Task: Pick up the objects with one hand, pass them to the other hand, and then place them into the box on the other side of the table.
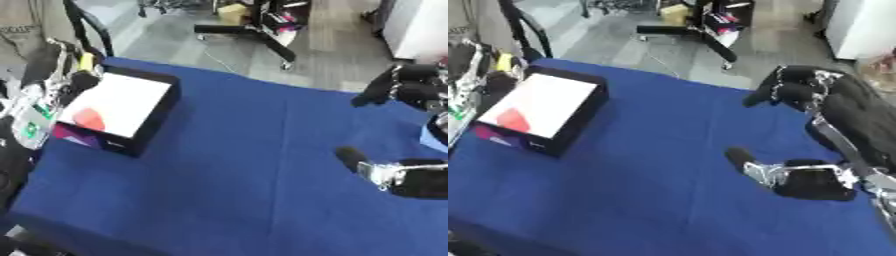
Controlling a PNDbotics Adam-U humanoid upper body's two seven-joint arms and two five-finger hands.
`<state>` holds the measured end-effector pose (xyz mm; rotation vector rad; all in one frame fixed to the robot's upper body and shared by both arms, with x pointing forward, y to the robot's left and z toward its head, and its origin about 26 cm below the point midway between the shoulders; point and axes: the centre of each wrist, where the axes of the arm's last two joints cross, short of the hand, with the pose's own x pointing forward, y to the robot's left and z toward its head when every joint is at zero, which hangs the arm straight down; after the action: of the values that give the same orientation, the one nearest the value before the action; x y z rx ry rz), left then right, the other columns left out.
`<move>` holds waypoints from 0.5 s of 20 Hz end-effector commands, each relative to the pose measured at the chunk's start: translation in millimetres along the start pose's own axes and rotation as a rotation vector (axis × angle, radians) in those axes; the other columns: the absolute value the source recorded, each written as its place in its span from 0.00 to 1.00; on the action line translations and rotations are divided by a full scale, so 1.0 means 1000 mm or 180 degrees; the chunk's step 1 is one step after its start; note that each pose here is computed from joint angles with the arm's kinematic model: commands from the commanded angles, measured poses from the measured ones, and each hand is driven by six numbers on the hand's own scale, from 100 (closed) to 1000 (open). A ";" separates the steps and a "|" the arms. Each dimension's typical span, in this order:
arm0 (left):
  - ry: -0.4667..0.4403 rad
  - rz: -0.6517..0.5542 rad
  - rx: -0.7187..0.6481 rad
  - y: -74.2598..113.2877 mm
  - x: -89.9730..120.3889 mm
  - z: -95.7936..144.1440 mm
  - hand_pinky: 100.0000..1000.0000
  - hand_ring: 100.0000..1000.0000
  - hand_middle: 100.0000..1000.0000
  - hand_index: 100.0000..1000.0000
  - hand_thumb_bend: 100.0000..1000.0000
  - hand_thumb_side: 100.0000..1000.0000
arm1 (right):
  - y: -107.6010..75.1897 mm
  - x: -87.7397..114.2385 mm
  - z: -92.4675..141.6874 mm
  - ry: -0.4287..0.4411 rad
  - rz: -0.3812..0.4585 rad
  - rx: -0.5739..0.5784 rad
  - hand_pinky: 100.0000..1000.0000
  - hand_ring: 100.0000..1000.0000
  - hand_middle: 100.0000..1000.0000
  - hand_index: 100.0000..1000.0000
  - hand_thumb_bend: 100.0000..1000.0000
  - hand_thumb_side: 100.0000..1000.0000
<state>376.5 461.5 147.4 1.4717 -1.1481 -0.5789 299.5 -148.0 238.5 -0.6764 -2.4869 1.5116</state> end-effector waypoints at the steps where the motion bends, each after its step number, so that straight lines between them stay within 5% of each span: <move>1: 0.0098 -0.0250 -0.0057 0.002 -0.007 -0.008 0.49 0.24 0.24 0.55 0.00 0.07 | -0.008 0.001 -0.001 -0.0052 0.0079 -0.0012 0.51 0.50 0.53 0.63 0.33 0.45; 2: 0.0096 -0.0283 -0.0114 -0.001 -0.006 -0.009 0.56 0.38 0.36 0.65 0.01 0.19 | -0.007 0.002 -0.001 -0.0057 0.0071 -0.0008 0.51 0.50 0.53 0.63 0.33 0.45; 3: 0.0084 -0.0301 -0.0137 -0.003 -0.006 -0.010 0.64 0.54 0.53 0.76 0.28 0.37 | -0.007 0.002 -0.001 -0.0060 0.0064 -0.0006 0.51 0.50 0.53 0.63 0.33 0.45; 4: 0.0074 -0.0297 -0.0128 -0.003 -0.004 -0.010 0.66 0.58 0.56 0.78 0.36 0.41 | -0.007 0.002 -0.001 -0.0062 0.0057 -0.0004 0.51 0.50 0.53 0.63 0.33 0.45; 5: 0.0064 -0.0284 -0.0095 -0.002 -0.002 -0.011 0.72 0.72 0.71 0.84 0.60 0.53 | -0.006 0.002 -0.001 -0.0062 0.0053 -0.0003 0.51 0.50 0.53 0.63 0.32 0.45; 8: 0.0075 -0.0168 0.0163 0.003 0.003 -0.012 0.76 0.83 0.83 0.91 0.85 0.60 | -0.006 0.002 -0.001 -0.0057 0.0051 -0.0005 0.51 0.50 0.53 0.63 0.32 0.45; 10: 0.0105 -0.0046 0.0376 0.007 0.005 -0.013 0.78 0.86 0.87 0.93 0.89 0.61 | -0.006 0.002 0.000 -0.0051 0.0051 -0.0005 0.51 0.50 0.53 0.63 0.32 0.45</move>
<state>386.2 459.1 136.2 1.5252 -1.1136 -0.5581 299.1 -147.3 237.4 -0.6685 -2.4819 1.5219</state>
